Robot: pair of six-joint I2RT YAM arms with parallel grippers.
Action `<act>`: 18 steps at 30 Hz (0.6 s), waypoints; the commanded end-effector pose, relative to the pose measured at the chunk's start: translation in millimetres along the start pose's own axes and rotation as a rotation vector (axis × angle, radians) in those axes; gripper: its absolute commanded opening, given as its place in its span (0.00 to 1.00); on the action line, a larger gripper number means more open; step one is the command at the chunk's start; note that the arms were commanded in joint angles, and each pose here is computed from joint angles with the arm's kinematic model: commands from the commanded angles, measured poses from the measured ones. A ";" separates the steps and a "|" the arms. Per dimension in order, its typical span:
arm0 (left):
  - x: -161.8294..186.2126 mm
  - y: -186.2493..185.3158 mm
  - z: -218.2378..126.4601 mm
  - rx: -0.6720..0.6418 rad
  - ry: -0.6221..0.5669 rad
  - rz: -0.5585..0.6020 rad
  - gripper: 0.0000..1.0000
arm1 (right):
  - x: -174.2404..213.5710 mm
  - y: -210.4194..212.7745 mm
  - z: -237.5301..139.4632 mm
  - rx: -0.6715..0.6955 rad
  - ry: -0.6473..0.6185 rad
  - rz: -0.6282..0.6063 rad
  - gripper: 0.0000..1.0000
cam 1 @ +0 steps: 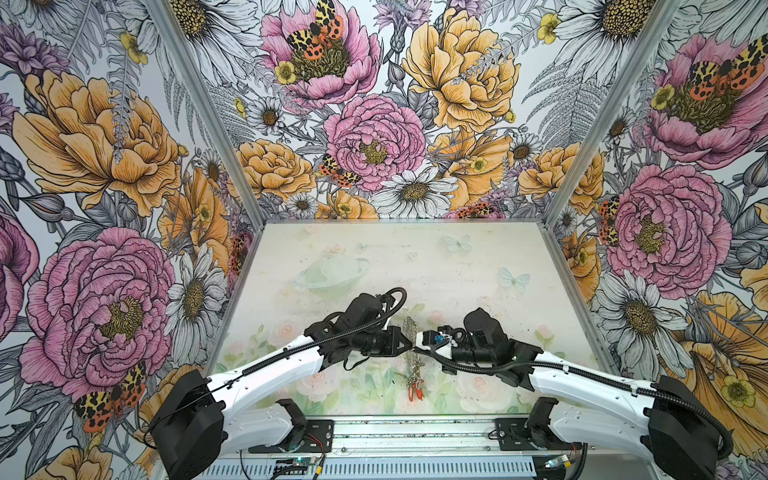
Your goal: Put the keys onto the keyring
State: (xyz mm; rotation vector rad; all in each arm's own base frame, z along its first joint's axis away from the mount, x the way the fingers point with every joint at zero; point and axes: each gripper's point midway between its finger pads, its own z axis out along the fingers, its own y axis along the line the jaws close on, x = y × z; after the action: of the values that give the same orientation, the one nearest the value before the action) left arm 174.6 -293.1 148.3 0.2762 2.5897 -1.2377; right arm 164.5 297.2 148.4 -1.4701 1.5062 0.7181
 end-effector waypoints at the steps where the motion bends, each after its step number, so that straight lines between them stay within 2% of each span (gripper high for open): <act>1: 5.3 -12.0 3.5 0.047 0.027 0.012 0.15 | -19.1 -11.2 -1.8 0.051 -0.055 -0.046 0.00; 15: 14.0 3.8 12.2 0.000 0.070 0.012 0.21 | -22.1 -12.7 -4.8 0.066 -0.066 -0.050 0.00; 18: 13.4 12.3 10.8 -0.012 0.065 -0.009 0.16 | -21.6 -12.2 -4.9 0.067 -0.071 -0.052 0.00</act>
State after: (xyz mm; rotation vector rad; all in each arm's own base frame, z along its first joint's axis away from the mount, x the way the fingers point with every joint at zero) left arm 176.4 -297.8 140.1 0.2830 2.6047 -1.2312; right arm 164.9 293.7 142.0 -1.4745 1.5383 0.7018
